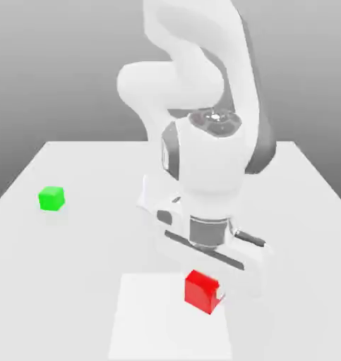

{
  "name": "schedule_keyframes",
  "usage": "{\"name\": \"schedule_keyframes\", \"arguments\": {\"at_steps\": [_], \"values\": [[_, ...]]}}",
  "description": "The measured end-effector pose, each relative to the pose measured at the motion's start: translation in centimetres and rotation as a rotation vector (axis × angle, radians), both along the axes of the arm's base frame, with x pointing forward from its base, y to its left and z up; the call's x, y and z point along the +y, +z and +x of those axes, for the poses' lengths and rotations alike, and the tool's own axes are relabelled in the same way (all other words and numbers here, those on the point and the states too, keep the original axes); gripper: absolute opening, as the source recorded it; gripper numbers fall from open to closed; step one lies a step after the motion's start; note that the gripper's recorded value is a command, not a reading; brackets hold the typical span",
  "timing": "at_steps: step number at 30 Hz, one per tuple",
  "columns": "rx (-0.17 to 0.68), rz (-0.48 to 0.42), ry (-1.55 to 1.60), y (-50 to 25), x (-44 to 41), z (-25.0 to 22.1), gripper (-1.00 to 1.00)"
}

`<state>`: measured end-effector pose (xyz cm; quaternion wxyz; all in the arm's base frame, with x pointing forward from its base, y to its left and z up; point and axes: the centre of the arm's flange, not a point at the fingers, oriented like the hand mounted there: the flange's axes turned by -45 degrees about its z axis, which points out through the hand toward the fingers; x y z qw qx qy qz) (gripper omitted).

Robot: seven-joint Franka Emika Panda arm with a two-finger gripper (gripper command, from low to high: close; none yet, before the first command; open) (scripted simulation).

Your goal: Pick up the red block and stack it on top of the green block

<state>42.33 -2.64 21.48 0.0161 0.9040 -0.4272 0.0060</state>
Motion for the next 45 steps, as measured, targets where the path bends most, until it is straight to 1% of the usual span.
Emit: {"name": "schedule_keyframes", "arguments": {"at_steps": [4, 6, 9, 15, 21, 22, 26, 35, 45], "values": [[0.001, -0.036, -0.438, 1.1, -13.5, -4.9, -1.0], [0.0, -0.048, -0.634, 1.6, -18.4, -8.4, -1.0], [-0.002, -0.057, -0.893, 2.2, -23.5, -13.8, -1.0], [-0.013, -0.047, -1.408, 3.1, -29.8, -26.2, -1.0], [-0.034, 0.002, -1.933, 3.3, -30.9, -39.2, -1.0], [-0.039, 0.011, -1.989, 3.2, -30.8, -40.5, -1.0], [-0.055, 0.026, -2.043, 2.8, -30.8, -41.6, -1.0], [-0.071, 0.04, -2.047, 1.3, -31.1, -41.5, -1.0], [-0.067, 0.044, -2.048, -0.7, -31.1, -41.4, -1.0]]}}
